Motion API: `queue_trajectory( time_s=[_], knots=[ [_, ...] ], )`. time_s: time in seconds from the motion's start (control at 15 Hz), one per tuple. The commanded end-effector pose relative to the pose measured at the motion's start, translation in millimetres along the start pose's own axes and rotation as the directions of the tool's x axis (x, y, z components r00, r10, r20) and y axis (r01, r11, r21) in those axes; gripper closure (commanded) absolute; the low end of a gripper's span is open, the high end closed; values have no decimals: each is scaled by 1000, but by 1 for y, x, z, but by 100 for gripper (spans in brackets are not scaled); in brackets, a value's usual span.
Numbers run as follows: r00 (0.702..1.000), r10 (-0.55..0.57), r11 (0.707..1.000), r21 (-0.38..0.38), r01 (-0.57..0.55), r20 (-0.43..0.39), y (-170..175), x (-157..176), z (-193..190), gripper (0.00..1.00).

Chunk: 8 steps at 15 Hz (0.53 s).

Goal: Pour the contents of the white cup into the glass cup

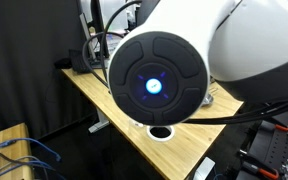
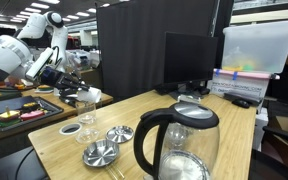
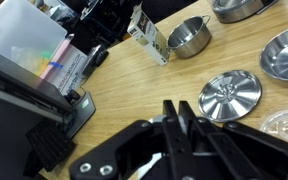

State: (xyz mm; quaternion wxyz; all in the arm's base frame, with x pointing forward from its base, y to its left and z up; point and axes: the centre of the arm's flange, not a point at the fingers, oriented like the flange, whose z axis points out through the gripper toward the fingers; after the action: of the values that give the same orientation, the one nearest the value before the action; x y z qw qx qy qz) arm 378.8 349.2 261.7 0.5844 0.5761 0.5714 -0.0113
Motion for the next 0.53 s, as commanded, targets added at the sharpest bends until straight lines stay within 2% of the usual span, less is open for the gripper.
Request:
queue_trajectory(
  time_s=[0.0,0.47],
  knots=[
    [999,18,999,-51,-17,30,3,7,-4,98],
    [997,35,990,-137,-26,62,-3,21,-2,98]
  ],
)
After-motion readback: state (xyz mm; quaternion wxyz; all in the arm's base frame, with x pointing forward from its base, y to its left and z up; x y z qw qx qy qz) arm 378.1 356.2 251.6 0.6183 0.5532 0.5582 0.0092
